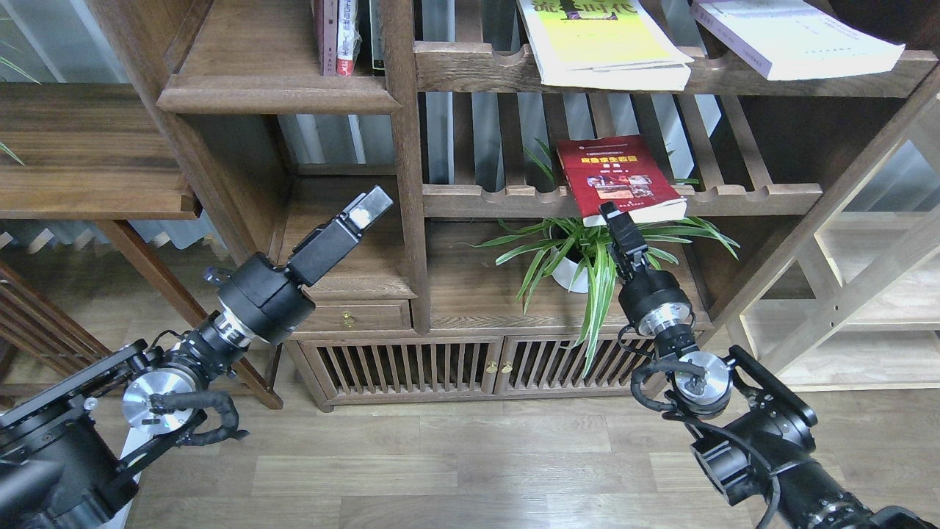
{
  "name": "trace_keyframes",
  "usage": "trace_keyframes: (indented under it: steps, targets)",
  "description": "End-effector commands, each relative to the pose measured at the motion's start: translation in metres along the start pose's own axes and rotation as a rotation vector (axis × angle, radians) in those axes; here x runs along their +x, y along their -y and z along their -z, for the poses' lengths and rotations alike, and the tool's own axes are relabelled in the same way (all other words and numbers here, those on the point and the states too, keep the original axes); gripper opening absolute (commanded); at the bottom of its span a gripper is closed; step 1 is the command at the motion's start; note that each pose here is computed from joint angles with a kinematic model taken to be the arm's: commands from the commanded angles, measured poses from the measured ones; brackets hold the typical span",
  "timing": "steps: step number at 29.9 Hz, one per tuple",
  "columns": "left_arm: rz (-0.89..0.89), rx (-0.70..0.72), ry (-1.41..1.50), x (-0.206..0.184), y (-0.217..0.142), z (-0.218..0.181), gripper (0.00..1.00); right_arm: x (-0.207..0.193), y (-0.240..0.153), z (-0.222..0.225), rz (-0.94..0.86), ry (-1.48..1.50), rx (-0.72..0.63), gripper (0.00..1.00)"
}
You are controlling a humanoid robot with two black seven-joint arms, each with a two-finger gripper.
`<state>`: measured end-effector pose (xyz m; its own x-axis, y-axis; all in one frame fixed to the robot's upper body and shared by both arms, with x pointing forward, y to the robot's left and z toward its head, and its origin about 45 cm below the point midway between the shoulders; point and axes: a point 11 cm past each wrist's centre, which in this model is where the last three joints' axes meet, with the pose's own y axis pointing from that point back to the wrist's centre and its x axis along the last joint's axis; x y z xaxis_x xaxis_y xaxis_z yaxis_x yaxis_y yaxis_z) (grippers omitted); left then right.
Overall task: Organize books on shelf
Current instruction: 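Move the right gripper up toward the red book on the middle shelf, then grasp the bottom edge of the red book with the right gripper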
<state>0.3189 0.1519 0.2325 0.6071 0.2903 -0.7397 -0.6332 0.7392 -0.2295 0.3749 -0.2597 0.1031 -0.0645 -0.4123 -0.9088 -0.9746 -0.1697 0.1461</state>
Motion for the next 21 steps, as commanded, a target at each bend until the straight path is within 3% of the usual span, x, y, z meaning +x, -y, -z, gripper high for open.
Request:
trace_keyframes:
  steps: [1,21]
  targets:
    - [0.015,0.017,0.019,-0.003,0.003,0.006,0.99,-0.005,0.008,0.005,0.004,-0.007,-0.002,1.0]
    - [-0.024,0.067,0.077,0.013,-0.003,0.017,0.99,-0.01,0.031,0.016,-0.02,-0.01,0.005,1.0]
